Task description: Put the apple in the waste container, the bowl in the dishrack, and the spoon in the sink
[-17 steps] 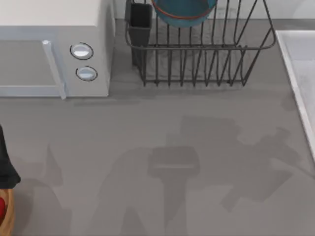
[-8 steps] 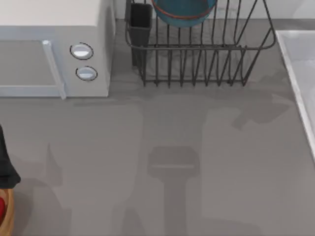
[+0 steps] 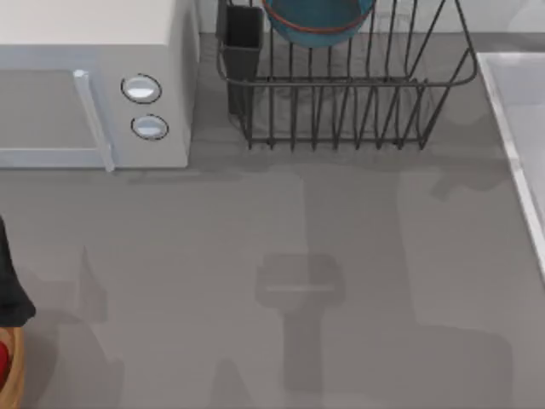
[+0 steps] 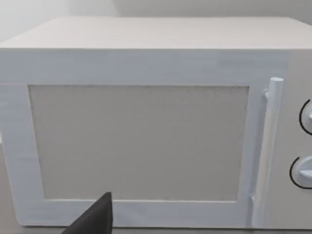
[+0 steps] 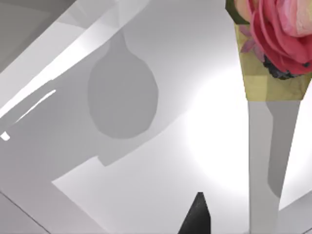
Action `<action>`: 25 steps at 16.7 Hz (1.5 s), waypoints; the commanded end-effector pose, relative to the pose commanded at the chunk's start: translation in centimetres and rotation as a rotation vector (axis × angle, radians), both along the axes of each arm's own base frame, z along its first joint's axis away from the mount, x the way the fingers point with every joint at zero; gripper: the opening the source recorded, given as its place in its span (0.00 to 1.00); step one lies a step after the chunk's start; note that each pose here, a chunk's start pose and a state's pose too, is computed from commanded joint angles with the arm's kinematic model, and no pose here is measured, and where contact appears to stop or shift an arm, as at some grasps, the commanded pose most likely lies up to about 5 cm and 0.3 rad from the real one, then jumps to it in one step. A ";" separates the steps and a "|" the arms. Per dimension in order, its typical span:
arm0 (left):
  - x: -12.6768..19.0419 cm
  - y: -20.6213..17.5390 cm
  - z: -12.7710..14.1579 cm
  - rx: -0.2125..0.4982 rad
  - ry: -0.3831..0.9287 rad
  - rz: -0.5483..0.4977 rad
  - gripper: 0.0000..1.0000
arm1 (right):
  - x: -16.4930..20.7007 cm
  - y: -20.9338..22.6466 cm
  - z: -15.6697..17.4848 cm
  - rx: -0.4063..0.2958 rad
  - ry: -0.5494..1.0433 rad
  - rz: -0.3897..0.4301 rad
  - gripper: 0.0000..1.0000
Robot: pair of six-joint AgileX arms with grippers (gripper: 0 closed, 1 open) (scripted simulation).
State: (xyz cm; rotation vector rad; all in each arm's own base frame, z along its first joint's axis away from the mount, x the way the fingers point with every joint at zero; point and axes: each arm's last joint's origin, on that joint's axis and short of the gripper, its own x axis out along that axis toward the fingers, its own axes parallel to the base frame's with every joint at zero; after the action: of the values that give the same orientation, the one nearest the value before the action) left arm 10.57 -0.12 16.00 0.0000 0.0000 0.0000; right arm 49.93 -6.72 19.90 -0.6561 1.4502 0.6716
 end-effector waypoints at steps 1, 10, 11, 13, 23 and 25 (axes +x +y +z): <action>0.0 0.0 0.0 0.000 0.000 0.000 1.00 | 0.0 0.0 0.0 0.000 0.000 0.000 0.00; 0.0 0.0 0.0 0.000 0.000 0.000 1.00 | 0.4 0.4 -0.8 -0.001 -0.011 0.009 0.00; 0.0 0.0 0.0 0.000 0.000 0.000 1.00 | 0.4 0.4 -1.3 -0.001 -0.008 0.010 0.00; 0.0 0.0 0.0 0.000 0.000 0.000 1.00 | 0.4 0.2 -2.6 0.001 0.007 0.006 0.00; 0.0 0.0 0.0 0.000 0.000 0.000 1.00 | 0.1 -0.1 -4.5 0.000 0.001 0.000 0.08; 0.0 0.0 0.0 0.000 0.000 0.000 1.00 | 0.1 -0.1 -4.5 0.000 0.001 0.000 0.23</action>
State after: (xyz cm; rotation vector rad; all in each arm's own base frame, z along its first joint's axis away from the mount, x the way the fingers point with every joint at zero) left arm 10.57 -0.12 16.00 0.0000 0.0000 0.0000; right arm 50.04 -6.77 15.45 -0.6552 1.4512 0.6719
